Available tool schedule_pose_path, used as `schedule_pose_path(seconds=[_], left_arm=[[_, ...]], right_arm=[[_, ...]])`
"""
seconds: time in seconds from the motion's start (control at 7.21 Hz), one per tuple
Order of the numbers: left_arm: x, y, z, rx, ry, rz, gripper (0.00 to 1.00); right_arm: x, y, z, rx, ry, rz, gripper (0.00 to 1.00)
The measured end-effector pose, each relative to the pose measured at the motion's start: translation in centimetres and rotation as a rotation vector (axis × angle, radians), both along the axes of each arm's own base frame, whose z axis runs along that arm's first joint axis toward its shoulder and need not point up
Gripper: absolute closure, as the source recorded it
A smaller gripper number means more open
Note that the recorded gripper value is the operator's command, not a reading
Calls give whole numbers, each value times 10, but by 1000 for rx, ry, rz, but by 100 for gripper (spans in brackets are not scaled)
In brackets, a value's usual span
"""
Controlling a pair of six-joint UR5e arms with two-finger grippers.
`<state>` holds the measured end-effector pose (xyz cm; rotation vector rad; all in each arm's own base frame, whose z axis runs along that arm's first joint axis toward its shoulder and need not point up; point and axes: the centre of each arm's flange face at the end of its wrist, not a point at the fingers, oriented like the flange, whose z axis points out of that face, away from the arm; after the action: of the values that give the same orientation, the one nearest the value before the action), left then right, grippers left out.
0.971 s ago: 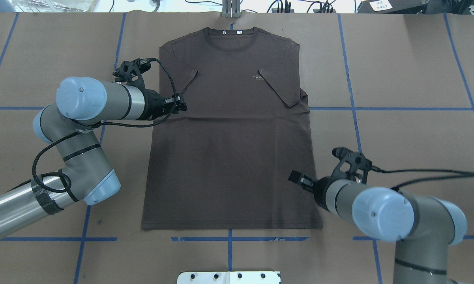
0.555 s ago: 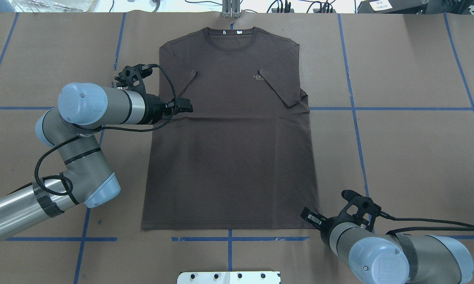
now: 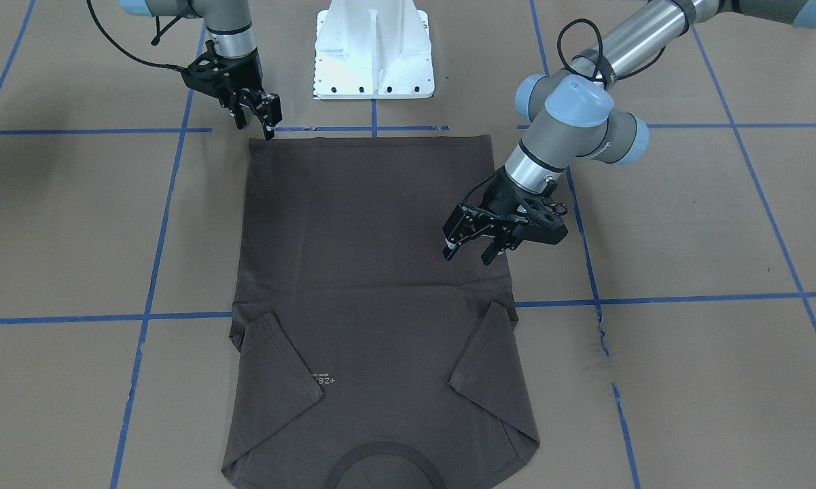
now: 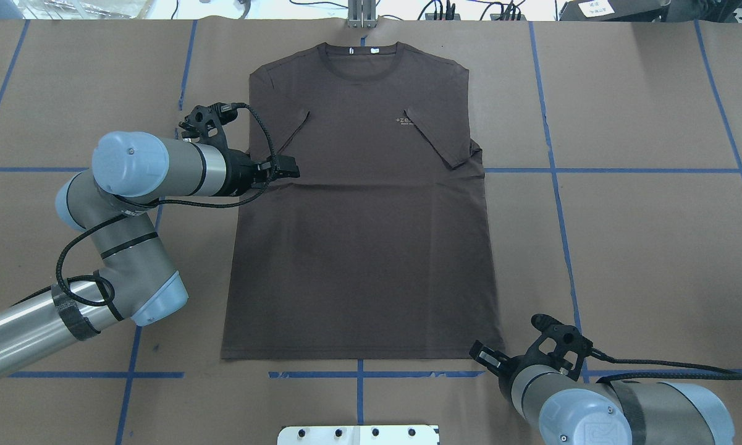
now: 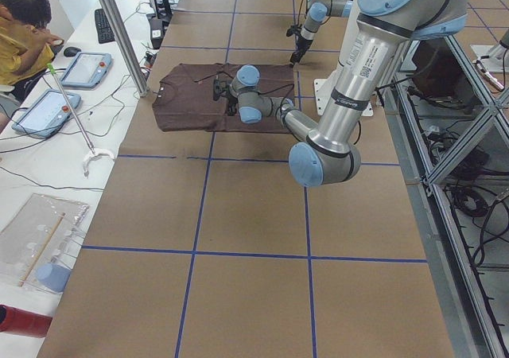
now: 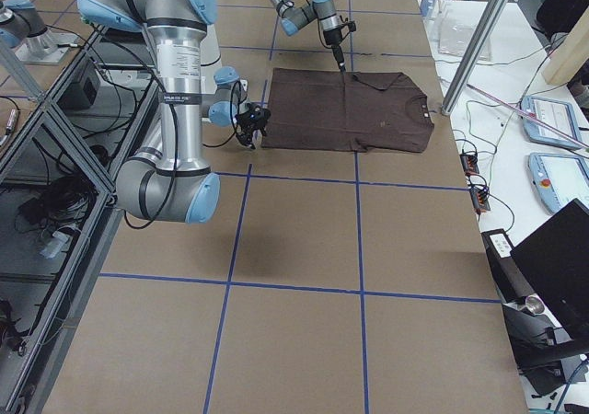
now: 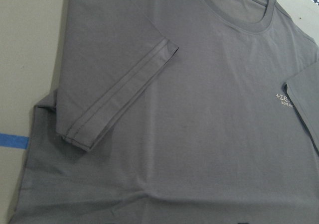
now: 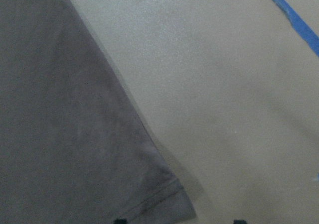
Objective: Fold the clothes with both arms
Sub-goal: 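Move both grippers toward the shirt hem nearest the robot, then lower both grippers onto the hem corners and grasp them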
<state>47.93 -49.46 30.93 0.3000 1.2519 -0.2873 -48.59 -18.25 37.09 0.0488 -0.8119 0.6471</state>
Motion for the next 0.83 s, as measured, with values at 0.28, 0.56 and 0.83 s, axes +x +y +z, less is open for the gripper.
schedule_pose_path(seconds=[0.28, 0.56, 0.83], left_arm=[[0, 0, 0, 1, -1, 1, 15], [1, 0, 1, 2, -2, 0, 15], [1, 0, 2, 2, -4, 1, 15]], right_arm=[[1, -4, 2, 3, 6, 5, 27], [0, -5, 4, 5, 10, 5, 30], [-2, -5, 7, 4, 17, 4, 58]])
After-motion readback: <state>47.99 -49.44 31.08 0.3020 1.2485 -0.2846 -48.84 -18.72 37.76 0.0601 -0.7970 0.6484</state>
